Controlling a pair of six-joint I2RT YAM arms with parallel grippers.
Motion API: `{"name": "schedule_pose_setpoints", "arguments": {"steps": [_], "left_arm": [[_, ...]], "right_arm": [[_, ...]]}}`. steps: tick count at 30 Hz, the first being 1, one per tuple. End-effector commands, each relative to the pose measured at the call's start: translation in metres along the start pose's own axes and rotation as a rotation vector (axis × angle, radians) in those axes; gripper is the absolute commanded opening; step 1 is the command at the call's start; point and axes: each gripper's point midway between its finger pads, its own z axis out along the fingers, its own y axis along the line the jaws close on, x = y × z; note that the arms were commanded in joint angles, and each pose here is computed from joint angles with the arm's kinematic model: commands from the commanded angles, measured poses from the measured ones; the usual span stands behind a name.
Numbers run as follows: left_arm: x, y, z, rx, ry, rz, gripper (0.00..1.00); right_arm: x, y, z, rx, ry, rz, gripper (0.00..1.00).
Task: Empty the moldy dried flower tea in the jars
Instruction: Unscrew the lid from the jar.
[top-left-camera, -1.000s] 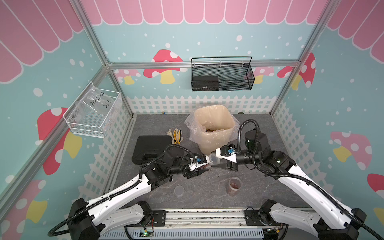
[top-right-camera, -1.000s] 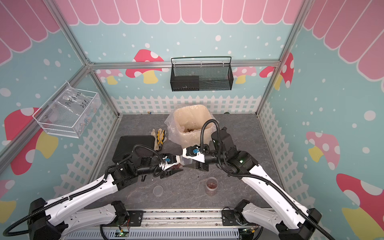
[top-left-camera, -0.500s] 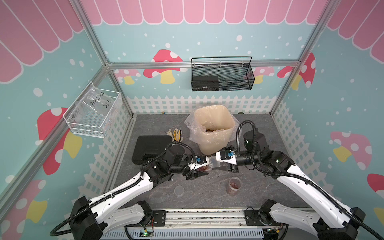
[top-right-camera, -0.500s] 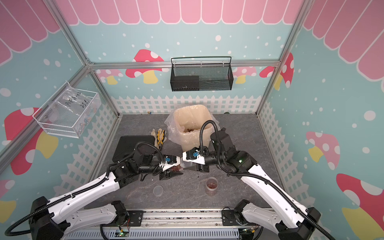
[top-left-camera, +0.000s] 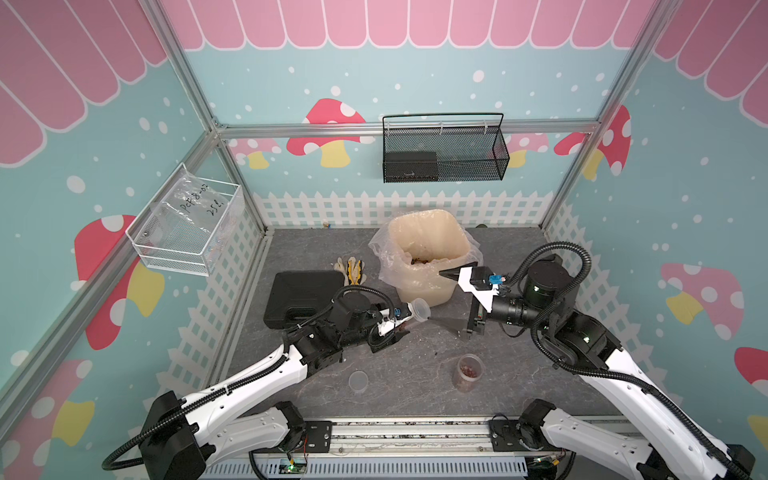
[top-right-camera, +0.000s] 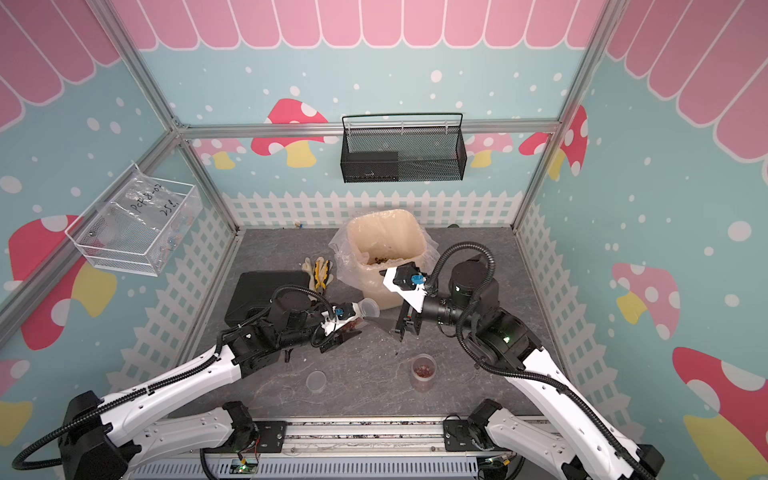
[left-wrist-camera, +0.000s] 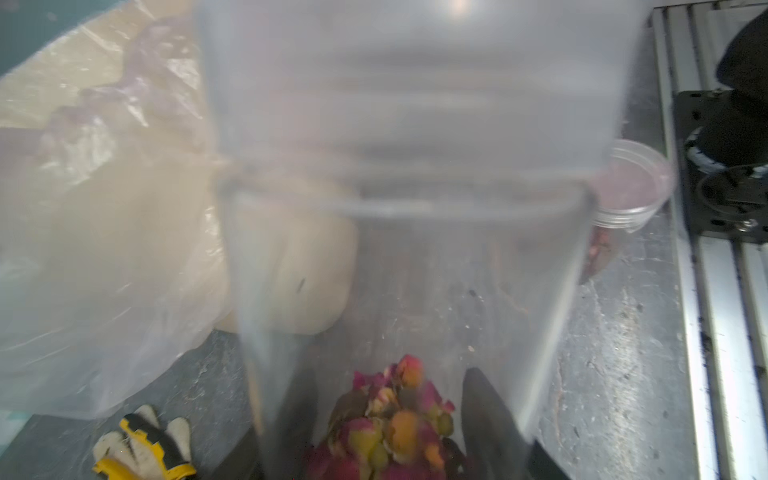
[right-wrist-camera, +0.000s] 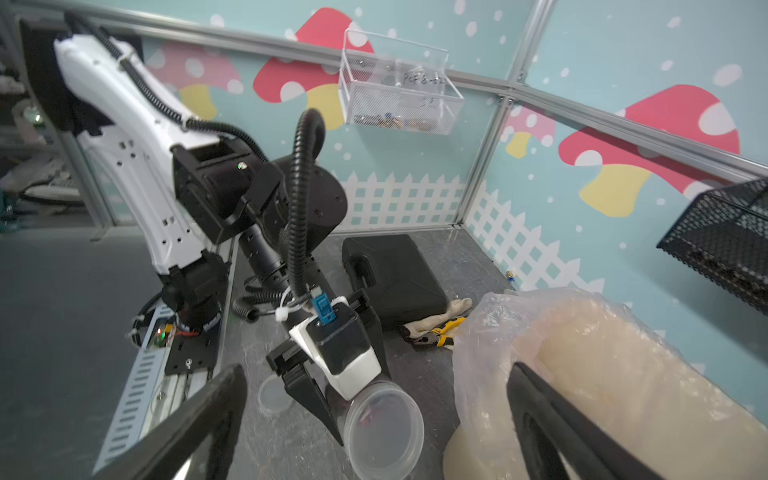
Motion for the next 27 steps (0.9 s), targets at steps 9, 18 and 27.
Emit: {"name": "schedule_pose_setpoints", "arguments": {"steps": [9, 18, 27], "left_arm": [[0.022, 0.042, -0.004, -0.257, 0.101, -0.01, 0.0], [0.018, 0.073, -0.014, -0.444, 0.111, 0.042, 0.0], [0.015, 0.073, -0.017, -0.46, 0.104, 0.059, 0.0]], "right_arm": [[-0.067, -0.035, -0.039, 0.217, -0.231, 0.119, 0.95], [-0.011, -0.081, -0.028, 0.413, -0.023, 0.701, 0.98], [0.018, -0.074, 0.008, 0.302, 0.068, 0.84, 0.88]]}}
